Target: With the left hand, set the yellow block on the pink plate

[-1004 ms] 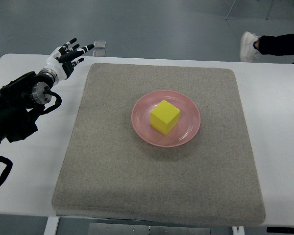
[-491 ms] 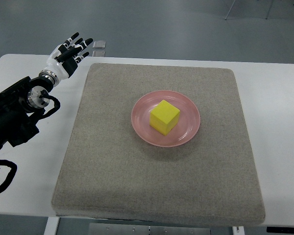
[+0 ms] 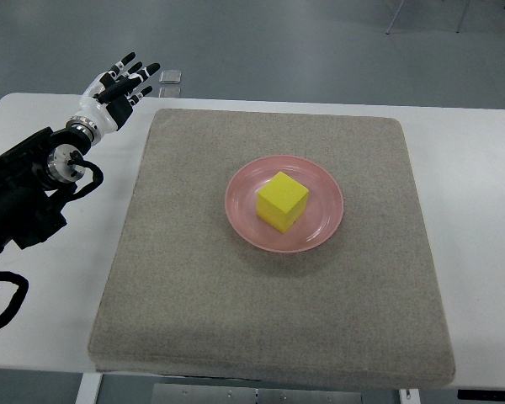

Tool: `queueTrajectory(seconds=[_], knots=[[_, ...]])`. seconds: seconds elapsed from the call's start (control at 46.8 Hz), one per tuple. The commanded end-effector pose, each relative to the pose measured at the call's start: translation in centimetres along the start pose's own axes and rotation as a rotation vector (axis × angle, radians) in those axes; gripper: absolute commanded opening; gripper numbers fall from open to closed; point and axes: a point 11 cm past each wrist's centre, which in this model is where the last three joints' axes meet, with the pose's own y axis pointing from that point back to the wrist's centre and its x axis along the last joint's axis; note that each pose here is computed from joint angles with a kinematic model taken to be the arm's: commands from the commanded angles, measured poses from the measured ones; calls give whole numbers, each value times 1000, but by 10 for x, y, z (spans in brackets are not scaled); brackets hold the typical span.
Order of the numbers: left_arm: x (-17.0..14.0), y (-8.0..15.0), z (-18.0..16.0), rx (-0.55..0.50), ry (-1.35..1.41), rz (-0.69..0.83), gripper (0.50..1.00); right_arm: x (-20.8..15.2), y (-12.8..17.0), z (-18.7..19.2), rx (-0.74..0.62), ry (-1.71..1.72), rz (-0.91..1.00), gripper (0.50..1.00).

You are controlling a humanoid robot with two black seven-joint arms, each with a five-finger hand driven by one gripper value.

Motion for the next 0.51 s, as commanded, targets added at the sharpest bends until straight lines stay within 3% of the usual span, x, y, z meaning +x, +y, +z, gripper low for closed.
queueTrajectory(seconds=[0.0,0.491], knots=[[1,0,0,0,1,2,992,0,0,0,0,0,0,924],[-5,0,-10,18,1,-6,992,-1,0,2,-5,3,-1,924]])
